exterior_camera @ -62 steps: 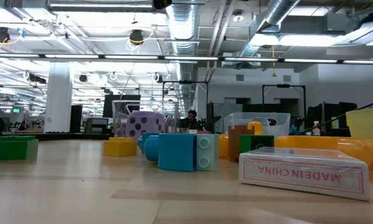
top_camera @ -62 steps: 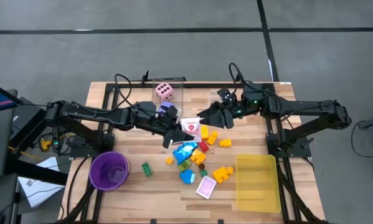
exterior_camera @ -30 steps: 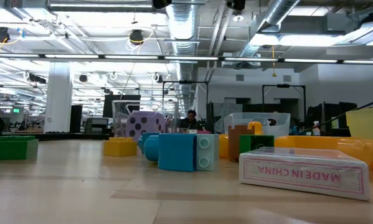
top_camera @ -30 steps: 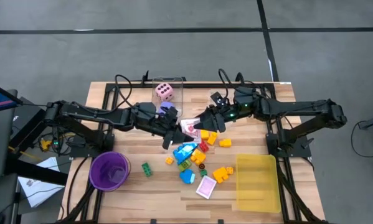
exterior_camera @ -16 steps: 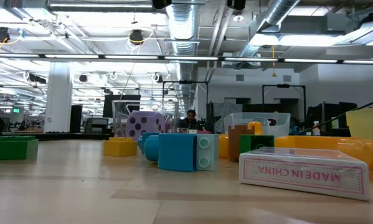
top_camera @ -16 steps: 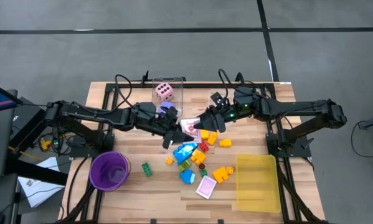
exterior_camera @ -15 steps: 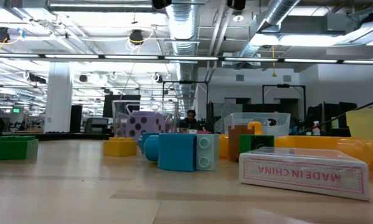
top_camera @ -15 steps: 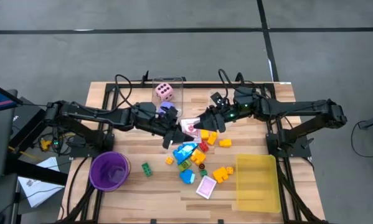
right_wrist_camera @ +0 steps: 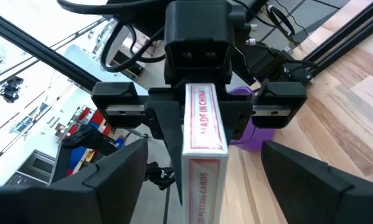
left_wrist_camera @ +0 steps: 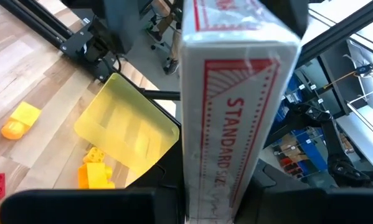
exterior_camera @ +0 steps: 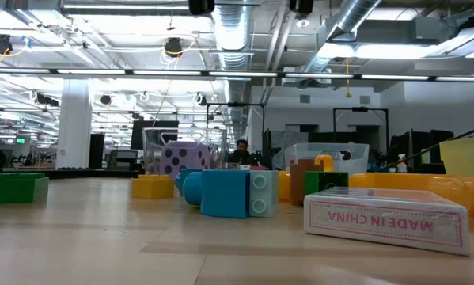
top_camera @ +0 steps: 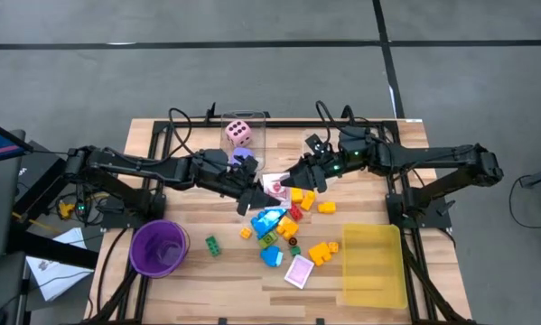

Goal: Pick & Place Toys
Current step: Put the red deck of cards into the right transparent bin

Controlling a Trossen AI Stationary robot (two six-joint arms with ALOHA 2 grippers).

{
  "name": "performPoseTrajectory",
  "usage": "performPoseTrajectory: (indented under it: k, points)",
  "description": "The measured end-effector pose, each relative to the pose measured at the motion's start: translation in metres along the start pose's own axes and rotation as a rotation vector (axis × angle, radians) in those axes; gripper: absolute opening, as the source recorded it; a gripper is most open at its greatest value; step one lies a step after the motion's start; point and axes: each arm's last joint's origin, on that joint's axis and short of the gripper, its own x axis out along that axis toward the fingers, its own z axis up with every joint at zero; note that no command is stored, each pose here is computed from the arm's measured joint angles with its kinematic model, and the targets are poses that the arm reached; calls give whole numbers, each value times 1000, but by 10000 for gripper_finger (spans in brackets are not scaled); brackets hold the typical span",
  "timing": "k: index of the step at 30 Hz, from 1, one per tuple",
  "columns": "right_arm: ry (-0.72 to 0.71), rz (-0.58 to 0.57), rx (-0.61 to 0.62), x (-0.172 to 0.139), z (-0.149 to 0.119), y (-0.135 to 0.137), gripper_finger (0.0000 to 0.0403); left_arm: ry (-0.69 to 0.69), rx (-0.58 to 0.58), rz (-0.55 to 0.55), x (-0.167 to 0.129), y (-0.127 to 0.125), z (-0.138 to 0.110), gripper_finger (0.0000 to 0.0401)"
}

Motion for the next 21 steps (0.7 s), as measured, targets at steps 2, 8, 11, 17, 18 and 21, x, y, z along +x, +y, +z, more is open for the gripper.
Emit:
performPoseTrajectory:
  k: [2,8,11,17,18,21]
  points:
    - [6,-7,1,0,-1,-1,304,0,-1,0,0,0,0,70]
    - [7,-8,2,0,-1,-1,291,0,-11,0,0,0,0,70]
    - [6,-8,1,0,-1,-1,286,0,-14,0,0,0,0,70]
    - [6,-8,1,0,0,-1,285,2,-43,3,0,0,0,70]
    - [6,-8,1,0,0,-1,285,5,-52,6,0,1,0,70]
    - [6,-8,1,0,0,-1,285,9,-73,11,0,1,-1,70]
